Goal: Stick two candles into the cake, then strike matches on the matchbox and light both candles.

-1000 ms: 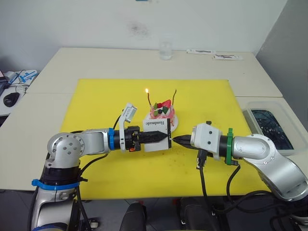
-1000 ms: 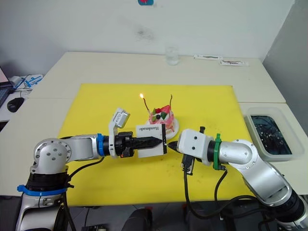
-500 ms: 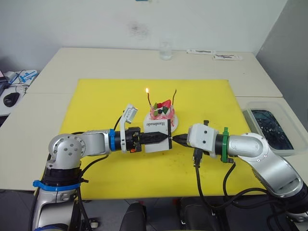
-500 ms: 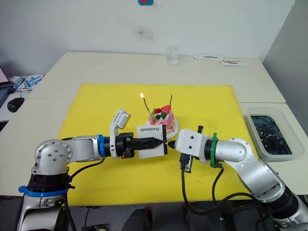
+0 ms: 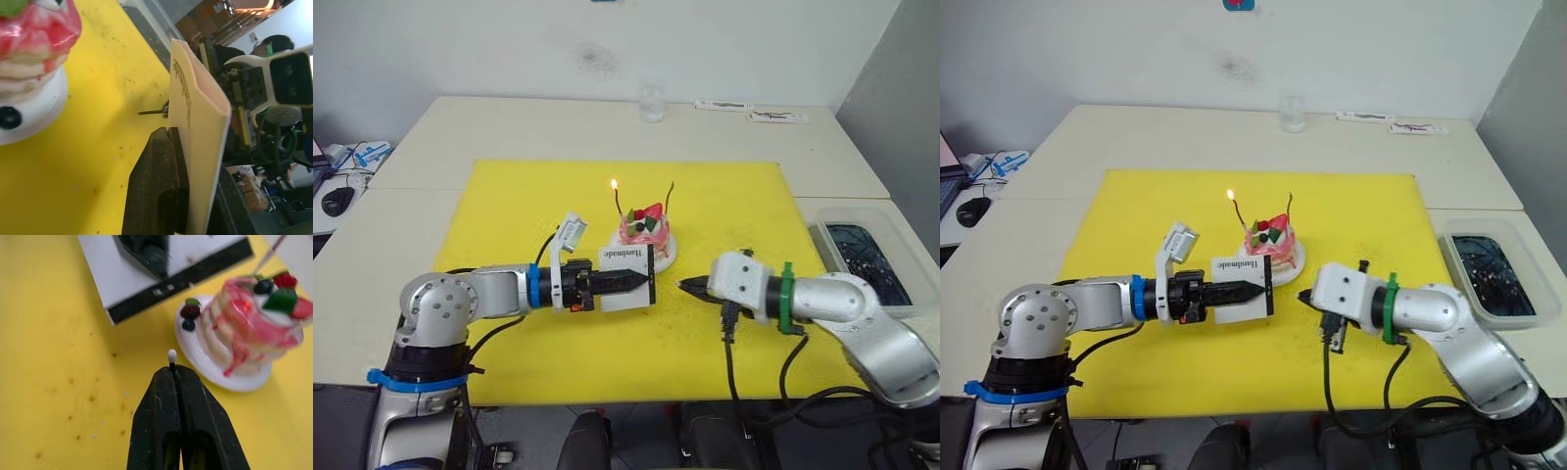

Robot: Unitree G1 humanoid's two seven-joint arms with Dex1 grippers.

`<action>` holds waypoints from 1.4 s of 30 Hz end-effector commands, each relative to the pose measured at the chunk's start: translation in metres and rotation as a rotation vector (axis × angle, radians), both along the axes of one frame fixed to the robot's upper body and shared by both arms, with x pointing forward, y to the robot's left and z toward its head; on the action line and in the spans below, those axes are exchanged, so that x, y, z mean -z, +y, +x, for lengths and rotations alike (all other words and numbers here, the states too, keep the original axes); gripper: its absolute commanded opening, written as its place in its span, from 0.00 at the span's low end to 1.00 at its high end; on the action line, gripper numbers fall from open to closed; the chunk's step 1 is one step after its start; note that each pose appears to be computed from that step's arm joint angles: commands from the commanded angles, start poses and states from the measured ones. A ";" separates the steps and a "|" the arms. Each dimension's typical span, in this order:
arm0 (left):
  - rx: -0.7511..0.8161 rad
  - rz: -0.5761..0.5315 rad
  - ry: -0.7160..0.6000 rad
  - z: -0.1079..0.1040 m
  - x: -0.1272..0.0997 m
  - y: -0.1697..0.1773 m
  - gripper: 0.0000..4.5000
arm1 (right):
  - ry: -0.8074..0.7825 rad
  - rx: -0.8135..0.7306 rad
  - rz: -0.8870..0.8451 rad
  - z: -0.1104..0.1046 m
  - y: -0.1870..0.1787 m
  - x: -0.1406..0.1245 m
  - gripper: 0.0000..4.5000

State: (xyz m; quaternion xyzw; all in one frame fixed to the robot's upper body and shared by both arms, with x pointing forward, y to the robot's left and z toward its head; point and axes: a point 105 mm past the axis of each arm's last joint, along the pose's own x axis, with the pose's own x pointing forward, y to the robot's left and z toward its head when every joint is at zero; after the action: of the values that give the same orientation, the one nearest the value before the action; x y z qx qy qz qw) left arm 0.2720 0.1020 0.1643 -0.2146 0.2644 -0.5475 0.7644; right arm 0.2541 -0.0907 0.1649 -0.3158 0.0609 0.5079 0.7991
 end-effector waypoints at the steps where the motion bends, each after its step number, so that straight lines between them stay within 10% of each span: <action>1: 0.020 -0.011 -0.057 -0.005 -0.011 0.001 0.00 | 0.035 0.048 -0.007 -0.010 -0.020 -0.016 0.01; 20: 0.105 0.058 -0.102 -0.021 0.000 -0.007 0.00 | 0.189 0.386 0.124 0.027 -0.033 0.030 0.01; 31: 0.090 0.075 -0.105 -0.021 0.000 -0.002 0.00 | 0.065 0.401 0.279 0.016 -0.046 0.020 0.85; 42: 0.099 0.077 -0.107 -0.020 -0.005 0.000 0.00 | -0.013 0.316 0.367 0.015 -0.035 0.057 0.85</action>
State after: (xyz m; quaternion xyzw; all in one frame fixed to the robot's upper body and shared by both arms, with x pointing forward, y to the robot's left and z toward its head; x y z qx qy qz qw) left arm 0.2531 0.1021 0.1583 -0.1517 0.2711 -0.5726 0.7587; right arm 0.2660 -0.1283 0.0981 -0.1454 0.0392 0.3733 0.9154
